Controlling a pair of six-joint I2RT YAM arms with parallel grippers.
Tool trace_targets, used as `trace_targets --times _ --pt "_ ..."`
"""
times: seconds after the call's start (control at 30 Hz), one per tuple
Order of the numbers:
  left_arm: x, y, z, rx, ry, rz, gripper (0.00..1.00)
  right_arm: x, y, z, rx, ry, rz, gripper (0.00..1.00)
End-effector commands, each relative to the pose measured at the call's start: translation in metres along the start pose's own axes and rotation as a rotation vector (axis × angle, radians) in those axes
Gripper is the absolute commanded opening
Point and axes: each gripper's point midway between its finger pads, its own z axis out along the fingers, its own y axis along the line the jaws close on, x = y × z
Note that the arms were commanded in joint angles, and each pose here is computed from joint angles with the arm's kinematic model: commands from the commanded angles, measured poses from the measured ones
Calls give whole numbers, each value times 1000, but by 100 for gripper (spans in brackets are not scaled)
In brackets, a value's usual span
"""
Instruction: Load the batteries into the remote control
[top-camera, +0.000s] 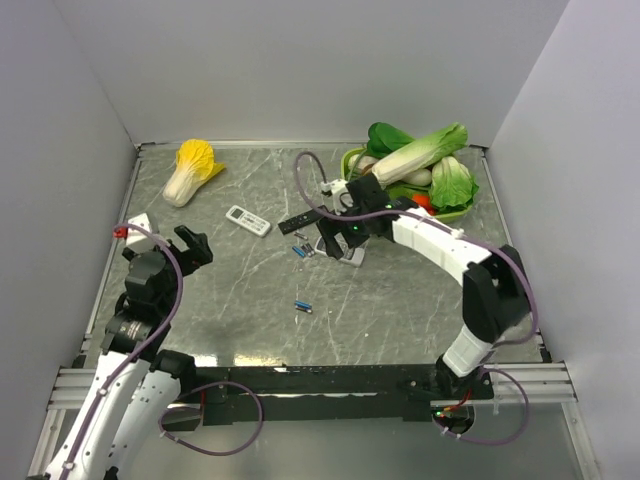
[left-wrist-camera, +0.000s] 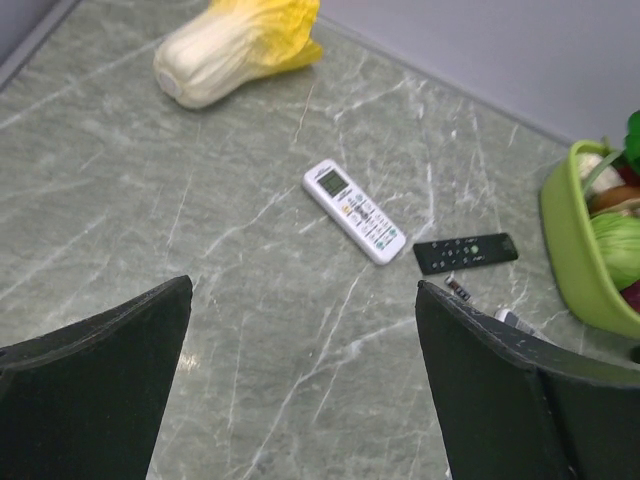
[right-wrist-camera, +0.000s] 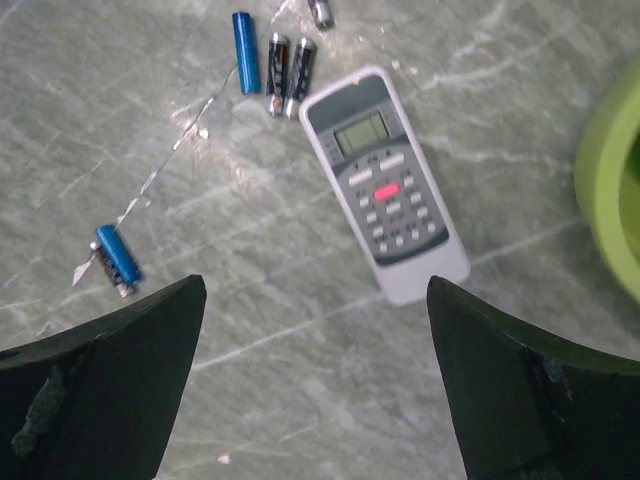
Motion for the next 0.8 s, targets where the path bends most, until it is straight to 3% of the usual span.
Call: trace_targets --times 0.0,0.27,0.77 --pt "-29 -10 -6 60 -114 8 97 -16 -9 16 31 33 -94 99" --pt "-28 -17 -5 96 -112 12 97 4 -17 50 -28 246 -182 100" --pt "-30 -21 -9 125 -126 5 97 49 -31 78 15 417 -228 98"
